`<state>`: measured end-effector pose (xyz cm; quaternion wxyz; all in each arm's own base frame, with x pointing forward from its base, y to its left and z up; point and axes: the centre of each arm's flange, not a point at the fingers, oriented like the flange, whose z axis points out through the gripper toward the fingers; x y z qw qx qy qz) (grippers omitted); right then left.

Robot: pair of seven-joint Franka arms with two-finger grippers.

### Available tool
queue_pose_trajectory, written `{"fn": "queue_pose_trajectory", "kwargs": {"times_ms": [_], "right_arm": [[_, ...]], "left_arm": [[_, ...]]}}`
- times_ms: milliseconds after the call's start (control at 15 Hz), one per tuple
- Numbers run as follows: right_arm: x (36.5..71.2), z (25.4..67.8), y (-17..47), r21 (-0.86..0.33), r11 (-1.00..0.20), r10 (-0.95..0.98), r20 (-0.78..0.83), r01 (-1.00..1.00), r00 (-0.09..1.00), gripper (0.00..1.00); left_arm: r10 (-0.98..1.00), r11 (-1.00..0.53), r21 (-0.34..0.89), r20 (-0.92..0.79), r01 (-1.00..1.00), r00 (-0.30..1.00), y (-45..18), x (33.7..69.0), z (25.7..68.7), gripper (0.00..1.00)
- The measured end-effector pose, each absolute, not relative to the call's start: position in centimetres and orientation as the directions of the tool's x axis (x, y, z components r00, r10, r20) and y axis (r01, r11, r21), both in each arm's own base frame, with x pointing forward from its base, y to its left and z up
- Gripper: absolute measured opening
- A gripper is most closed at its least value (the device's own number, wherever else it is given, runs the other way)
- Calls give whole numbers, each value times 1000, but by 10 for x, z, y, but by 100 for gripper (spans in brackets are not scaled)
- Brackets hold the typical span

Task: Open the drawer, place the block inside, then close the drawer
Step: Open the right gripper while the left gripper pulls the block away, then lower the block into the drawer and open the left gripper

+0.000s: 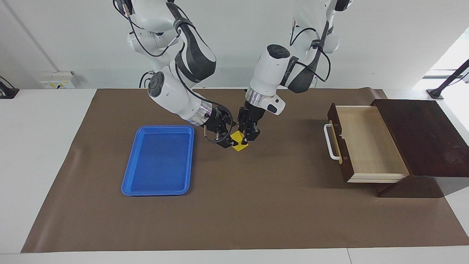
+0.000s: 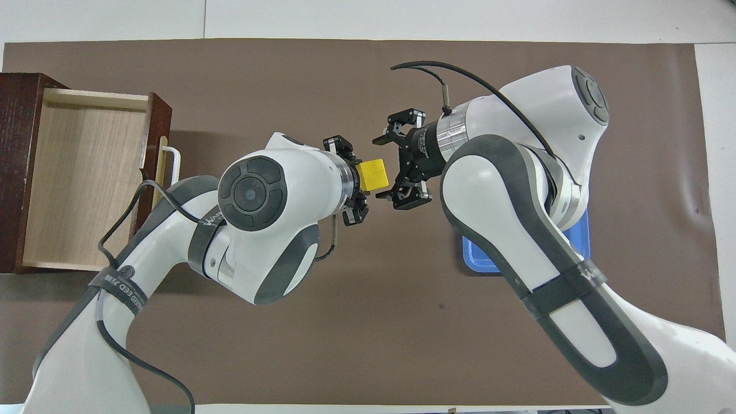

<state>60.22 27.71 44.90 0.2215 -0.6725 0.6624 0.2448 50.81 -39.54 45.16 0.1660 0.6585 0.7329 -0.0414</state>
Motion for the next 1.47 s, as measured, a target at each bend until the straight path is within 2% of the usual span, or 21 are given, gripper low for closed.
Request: {"fn": "queue_pose_trajectory", "kwargs": {"times_ms": [267, 400, 667, 867, 1067, 1267, 1467], "right_arm": [[603, 449, 277, 26, -23, -782, -624, -999, 1, 100], [603, 450, 276, 27, -22, -781, -624, -999, 0, 100], [617, 466, 246, 15, 1, -785, -620, -1000, -10, 100], [633, 491, 197, -10, -27, -820, -572, -1000, 28, 100], [638, 514, 159, -51, -130, -845, -516, -990, 137, 100], [636, 528, 129, -76, -278, -839, -466, -958, 281, 100], [630, 537, 101, -86, -487, -788, -387, -869, 479, 100]], "left_arm": [[972, 60, 126, -231, 990, -30, -362, 525, 450, 55], [981, 30, 102, -195, 994, -9, -325, 544, 469, 55], [986, -39, 77, -159, 996, 51, -195, 578, 547, 55], [974, -169, 67, -141, 983, 177, -85, 585, 579, 55], [938, -316, 79, -127, 946, 324, -12, 589, 566, 55], [899, -419, 96, -98, 903, 428, 14, 583, 528, 55], [874, -471, 96, -84, 877, 479, 36, 574, 497, 55]]}}
